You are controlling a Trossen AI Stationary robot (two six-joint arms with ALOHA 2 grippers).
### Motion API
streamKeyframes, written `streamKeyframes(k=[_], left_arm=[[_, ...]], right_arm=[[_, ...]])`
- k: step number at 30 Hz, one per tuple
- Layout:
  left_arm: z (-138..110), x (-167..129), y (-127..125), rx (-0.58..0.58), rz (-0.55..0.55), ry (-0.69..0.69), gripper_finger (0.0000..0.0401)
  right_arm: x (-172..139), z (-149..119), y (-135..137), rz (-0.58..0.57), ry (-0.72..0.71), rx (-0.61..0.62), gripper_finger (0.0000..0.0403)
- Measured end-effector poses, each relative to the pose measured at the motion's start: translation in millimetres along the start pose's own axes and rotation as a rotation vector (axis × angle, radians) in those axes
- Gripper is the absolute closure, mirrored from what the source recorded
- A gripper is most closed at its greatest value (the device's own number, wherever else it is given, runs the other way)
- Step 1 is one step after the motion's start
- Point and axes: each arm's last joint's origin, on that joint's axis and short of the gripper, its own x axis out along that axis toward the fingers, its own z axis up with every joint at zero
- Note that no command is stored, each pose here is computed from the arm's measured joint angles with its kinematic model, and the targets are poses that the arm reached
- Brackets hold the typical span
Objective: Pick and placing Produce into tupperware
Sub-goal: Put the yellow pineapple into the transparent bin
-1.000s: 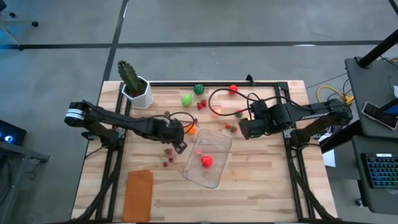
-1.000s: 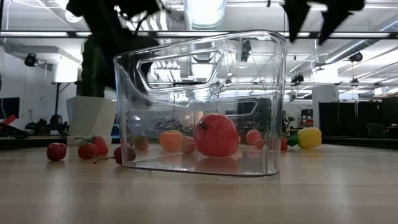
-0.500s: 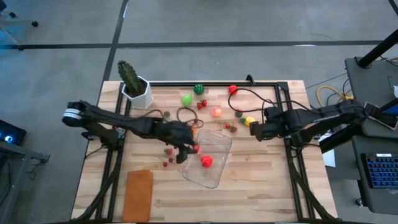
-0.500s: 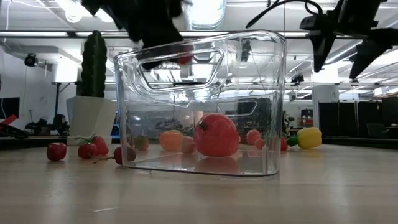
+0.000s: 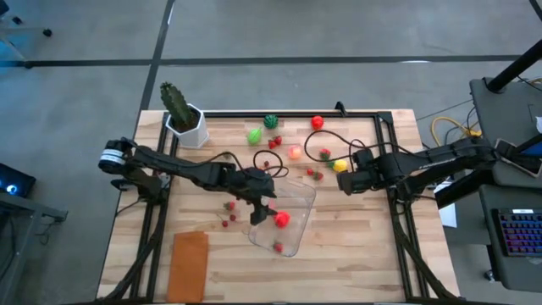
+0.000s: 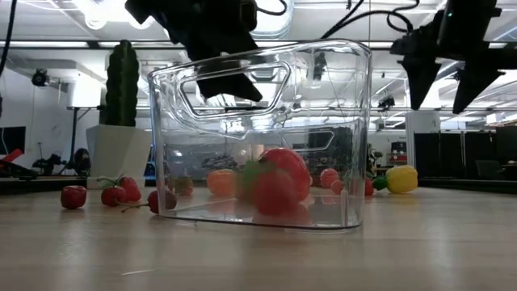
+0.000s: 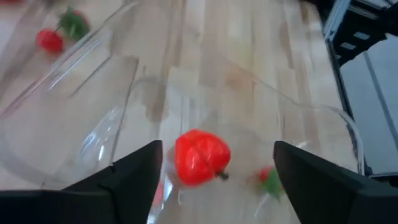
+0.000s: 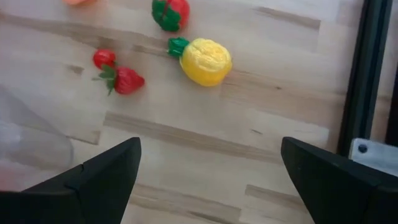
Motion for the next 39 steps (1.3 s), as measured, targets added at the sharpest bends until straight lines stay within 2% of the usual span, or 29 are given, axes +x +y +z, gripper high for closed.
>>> streamKeyframes(k=[6, 13, 17, 21, 26, 34, 39], left_arm=[[3.8, -36.4, -1.8, -0.082, 0.021, 0.028, 0.0091], [6.8, -72.8, -5.1, -0.122, 0.048, -0.046, 0.0090], [6.0, -86.7, -5.4, -0.128, 0.075, -0.069, 0.0090], [3.7, -92.9, -3.8, -0.120, 0.108, -0.068, 0.0090], [2.2, -93.6, -2.6, -0.098, 0.129, -0.059, 0.0090], [-1.8, -92.6, -0.2, -0.103, 0.148, -0.015, 0.0090], [-4.7, -95.4, 1.2, -0.106, 0.161, 0.011, 0.0090]], right_arm=[[22.4, 16.3, 2.6, 0.013, 0.017, -0.052, 0.0023], [60.3, 52.9, -8.9, 0.047, 0.078, -0.057, 0.0023], [74.3, 64.7, -11.6, 0.082, 0.109, -0.085, 0.0023], [87.8, 68.2, -6.5, 0.068, 0.157, -0.270, 0.0023], [110.4, 67.3, 4.8, -0.015, 0.253, -0.468, 0.0023], [139.1, 73.9, 24.4, -0.080, 0.325, -0.672, 0.0023], [151.5, 75.9, 25.6, -0.094, 0.378, -0.718, 0.0030]])
